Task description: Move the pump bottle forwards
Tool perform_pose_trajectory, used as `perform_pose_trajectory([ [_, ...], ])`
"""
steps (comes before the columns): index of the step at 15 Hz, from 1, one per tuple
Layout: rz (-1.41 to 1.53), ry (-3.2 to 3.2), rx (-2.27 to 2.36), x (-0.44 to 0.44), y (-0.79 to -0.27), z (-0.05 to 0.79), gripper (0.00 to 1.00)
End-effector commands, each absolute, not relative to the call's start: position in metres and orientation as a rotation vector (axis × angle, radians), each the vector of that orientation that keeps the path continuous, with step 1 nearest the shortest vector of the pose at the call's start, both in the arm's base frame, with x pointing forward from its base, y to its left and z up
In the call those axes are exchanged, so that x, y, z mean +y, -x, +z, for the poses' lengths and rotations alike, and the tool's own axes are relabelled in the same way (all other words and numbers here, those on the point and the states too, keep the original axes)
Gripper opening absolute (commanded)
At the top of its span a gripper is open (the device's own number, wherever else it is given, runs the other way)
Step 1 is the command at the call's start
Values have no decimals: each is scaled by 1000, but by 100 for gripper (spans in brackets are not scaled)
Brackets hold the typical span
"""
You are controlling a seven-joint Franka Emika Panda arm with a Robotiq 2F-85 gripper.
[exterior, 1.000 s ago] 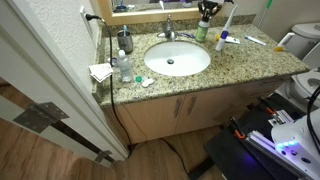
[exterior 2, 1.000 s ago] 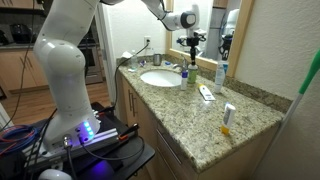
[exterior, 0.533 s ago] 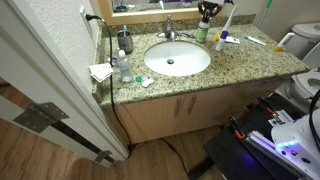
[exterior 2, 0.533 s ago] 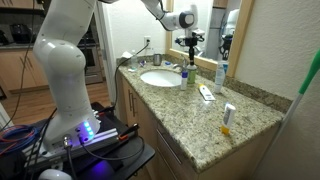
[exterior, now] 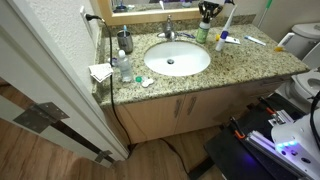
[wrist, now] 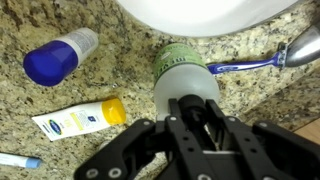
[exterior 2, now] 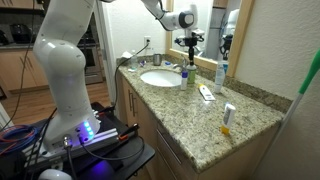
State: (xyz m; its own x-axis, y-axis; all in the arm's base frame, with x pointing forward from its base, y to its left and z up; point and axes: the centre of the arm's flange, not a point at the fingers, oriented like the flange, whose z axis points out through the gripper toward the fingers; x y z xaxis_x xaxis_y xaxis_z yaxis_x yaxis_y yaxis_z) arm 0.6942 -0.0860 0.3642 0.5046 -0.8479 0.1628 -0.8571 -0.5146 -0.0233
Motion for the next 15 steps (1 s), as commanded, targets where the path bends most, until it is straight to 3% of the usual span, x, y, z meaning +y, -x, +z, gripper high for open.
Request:
perform_pose_trajectory([
  [1,180,-2675,-1523,-80,-675,352,8],
  [14,136,-2681,-1532,-80,-675,351,8],
  [15,151,-2668,-1542,-82,-676,350,19],
])
